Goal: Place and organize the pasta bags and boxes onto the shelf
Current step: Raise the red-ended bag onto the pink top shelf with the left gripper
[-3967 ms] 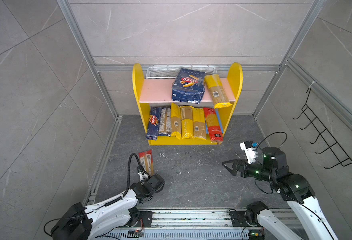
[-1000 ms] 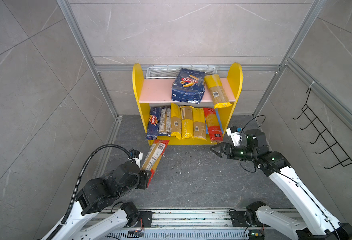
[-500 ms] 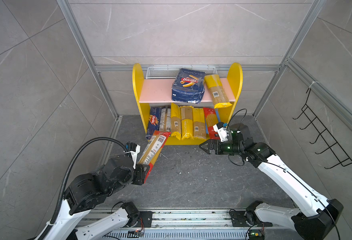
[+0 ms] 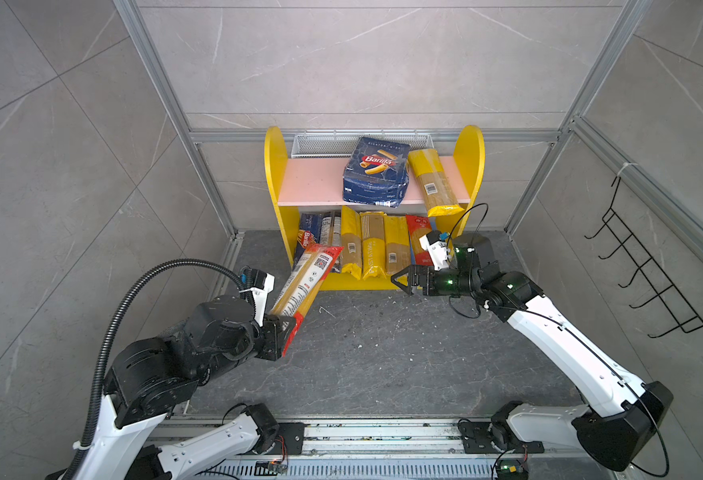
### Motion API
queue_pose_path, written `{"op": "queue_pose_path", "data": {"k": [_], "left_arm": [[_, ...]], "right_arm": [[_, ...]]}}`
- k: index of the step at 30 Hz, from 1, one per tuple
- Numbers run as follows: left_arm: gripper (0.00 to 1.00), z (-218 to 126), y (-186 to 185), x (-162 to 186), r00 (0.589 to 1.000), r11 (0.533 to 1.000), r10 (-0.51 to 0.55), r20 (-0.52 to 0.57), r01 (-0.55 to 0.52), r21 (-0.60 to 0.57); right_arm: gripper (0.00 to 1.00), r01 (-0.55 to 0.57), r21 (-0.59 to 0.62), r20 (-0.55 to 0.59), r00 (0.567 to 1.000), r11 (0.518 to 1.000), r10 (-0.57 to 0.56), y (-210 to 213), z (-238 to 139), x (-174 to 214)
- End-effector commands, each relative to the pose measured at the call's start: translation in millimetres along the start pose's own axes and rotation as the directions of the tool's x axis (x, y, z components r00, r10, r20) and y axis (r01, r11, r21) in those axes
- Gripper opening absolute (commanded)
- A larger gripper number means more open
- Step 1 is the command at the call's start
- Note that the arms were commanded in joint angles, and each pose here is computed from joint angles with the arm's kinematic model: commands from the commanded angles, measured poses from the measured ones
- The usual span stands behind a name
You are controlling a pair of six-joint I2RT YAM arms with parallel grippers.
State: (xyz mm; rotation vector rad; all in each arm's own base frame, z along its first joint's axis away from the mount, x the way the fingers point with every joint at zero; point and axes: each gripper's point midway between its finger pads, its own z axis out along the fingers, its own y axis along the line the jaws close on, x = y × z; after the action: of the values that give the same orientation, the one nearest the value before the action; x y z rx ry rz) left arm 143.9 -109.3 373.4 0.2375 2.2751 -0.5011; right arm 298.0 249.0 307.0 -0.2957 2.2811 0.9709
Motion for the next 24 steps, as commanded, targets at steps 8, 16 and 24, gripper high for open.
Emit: {"op": "queue_pose_path", "data": {"k": [8, 16, 24], "left_arm": [[0.0, -30, -9, -74, 0.97, 0.998, 0.05, 0.237, -0.043, -0.035], [0.0, -36, -18, -102, 0.956, 0.994, 0.101, 0.275, -0.086, -0.066], [0.0, -41, -18, -124, 0.939, 0.985, 0.149, 0.311, -0.111, -0.134]], "right_arm": [[1.0, 0.062, -0.024, 0.024, 0.998, 0.998, -0.062, 16, -5, -19], [1.0, 0.087, -0.029, 0.031, 0.996, 0.996, -0.086, 21, -6, -26], [1.0, 0.107, -0.028, 0.036, 0.994, 0.994, -0.106, 22, -9, -27]]}}
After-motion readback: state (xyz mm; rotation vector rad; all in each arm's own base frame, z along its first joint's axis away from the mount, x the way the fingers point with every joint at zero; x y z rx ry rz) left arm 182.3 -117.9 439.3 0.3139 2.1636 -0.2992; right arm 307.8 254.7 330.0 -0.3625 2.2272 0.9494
